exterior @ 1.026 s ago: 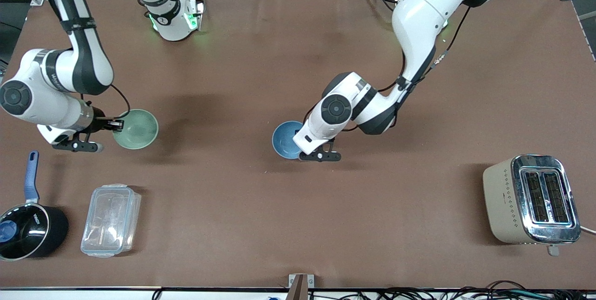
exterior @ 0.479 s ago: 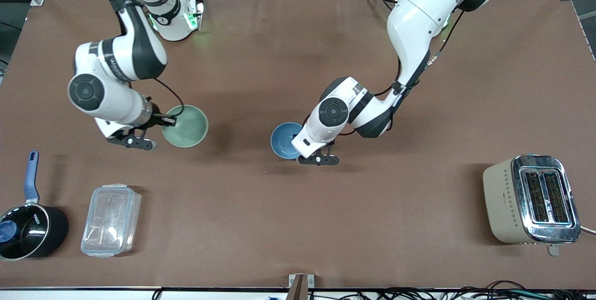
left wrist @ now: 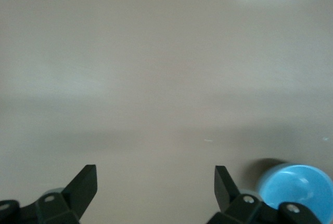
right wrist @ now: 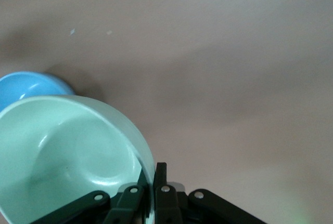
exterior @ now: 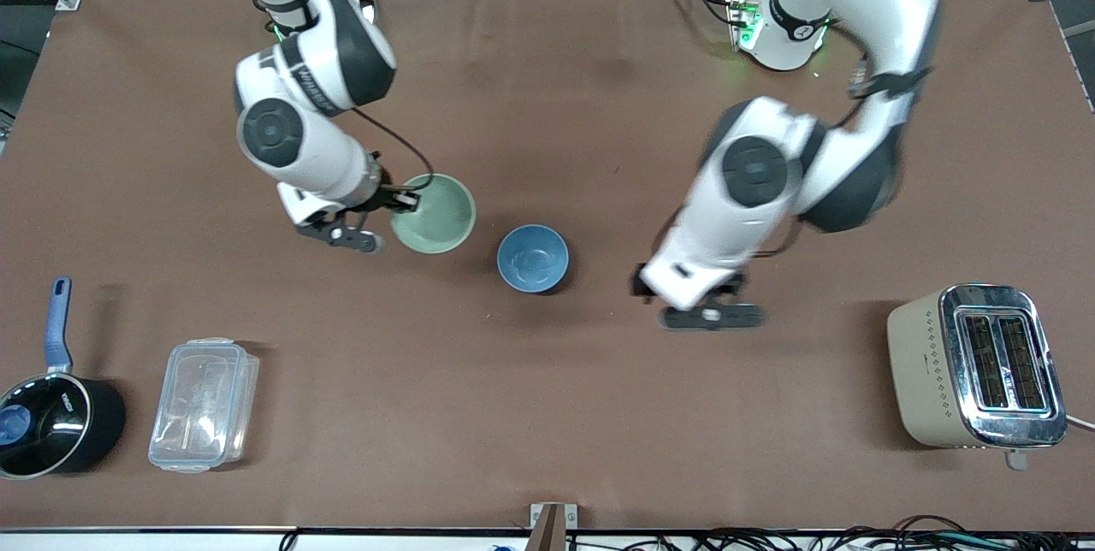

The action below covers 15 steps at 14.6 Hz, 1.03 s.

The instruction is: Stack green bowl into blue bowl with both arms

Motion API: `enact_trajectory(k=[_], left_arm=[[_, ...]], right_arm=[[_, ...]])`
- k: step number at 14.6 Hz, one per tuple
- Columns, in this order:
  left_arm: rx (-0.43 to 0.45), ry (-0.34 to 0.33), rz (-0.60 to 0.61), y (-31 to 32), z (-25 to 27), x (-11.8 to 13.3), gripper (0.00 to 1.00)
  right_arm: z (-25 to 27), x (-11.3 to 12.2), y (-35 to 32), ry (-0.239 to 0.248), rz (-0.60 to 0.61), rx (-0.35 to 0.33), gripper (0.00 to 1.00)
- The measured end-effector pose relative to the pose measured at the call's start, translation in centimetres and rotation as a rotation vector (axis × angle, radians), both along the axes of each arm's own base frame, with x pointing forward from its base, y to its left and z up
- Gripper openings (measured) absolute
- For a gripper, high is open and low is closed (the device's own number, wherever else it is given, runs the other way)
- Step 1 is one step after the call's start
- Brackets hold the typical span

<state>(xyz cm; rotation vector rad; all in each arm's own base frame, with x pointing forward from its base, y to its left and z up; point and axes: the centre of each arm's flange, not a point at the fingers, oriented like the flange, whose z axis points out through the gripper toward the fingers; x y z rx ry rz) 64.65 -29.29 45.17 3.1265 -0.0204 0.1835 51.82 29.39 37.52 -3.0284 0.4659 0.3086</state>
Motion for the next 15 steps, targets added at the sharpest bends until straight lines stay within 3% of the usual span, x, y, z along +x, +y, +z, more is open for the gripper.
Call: enact_trajectory(k=[3, 7, 11, 15], left_arm=[[0.035, -0.017, 0.005, 9.7, 6.5, 0.9, 1.00], [0.078, -0.008, -0.060, 17.1, 12.8, -1.0, 1.00], [0.070, 0.034, -0.079, 21.8, 16.1, -3.3, 1.00], [0.063, 0.061, -0.069, 22.4, 17.4, -4.7, 1.00]], right_arm=[[-2.7, -1.1, 5.9, -0.036, -0.057, -0.003, 0.05], [-8.2, -2.0, 11.0, -0.082, -0.069, 0.002, 0.05], [-8.9, -0.4, 12.2, -0.096, -0.092, 0.007, 0.05], [-9.7, 0.0, 12.5, -0.094, -0.094, 0.003, 0.05]])
